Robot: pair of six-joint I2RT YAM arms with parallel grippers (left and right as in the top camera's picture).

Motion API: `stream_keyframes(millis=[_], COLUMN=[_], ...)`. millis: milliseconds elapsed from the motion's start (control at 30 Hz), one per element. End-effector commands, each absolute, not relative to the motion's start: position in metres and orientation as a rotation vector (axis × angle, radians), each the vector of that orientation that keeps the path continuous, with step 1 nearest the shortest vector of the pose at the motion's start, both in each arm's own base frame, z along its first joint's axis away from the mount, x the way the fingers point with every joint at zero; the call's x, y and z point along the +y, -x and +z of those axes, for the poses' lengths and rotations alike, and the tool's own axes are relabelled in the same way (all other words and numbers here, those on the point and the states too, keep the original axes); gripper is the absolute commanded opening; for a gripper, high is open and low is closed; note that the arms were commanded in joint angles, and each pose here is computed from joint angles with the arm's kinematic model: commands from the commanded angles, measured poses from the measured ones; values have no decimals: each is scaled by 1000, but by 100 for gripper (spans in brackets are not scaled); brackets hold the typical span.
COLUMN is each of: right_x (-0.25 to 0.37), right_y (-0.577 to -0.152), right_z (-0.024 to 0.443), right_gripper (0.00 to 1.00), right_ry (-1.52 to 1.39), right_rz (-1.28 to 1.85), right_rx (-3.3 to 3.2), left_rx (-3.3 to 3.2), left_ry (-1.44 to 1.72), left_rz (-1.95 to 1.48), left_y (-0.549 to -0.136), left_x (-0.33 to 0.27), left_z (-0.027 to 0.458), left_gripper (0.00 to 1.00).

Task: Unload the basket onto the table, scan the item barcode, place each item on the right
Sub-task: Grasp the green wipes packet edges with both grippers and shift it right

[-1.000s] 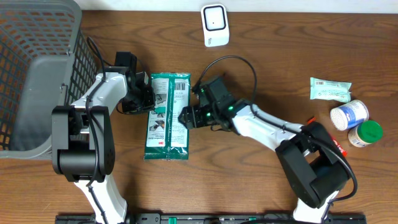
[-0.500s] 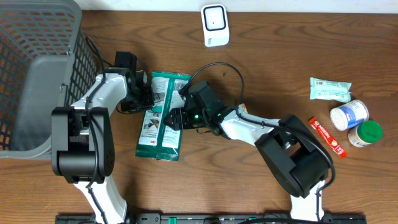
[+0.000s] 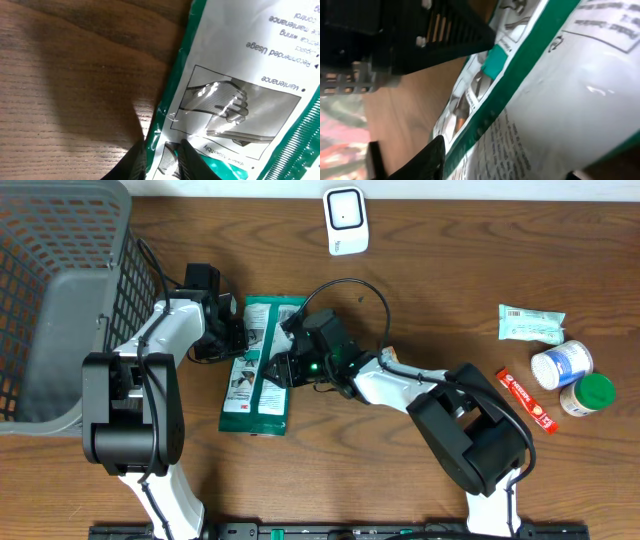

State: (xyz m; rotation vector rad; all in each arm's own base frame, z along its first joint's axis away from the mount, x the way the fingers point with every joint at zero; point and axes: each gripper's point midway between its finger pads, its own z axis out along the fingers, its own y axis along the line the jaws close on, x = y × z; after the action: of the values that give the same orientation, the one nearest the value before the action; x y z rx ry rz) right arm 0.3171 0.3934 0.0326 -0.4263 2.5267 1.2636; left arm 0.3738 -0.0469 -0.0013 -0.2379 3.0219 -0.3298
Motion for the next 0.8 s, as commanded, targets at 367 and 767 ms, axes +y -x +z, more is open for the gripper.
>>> stream_keyframes(millis=[367, 767], right_x=[364, 320], right_y=[-339, -322], right_z=[76, 190], right_gripper=[1, 1], right_ry=[523, 916], right_rz=[1396, 1627], right_rx=[2393, 1943], left_rx=[2939, 2525], left_ry=[233, 52], left_rz=[-406, -792], left_y=[-380, -383], left_x=[-49, -84], left_z=[31, 184], left_gripper=[36, 63])
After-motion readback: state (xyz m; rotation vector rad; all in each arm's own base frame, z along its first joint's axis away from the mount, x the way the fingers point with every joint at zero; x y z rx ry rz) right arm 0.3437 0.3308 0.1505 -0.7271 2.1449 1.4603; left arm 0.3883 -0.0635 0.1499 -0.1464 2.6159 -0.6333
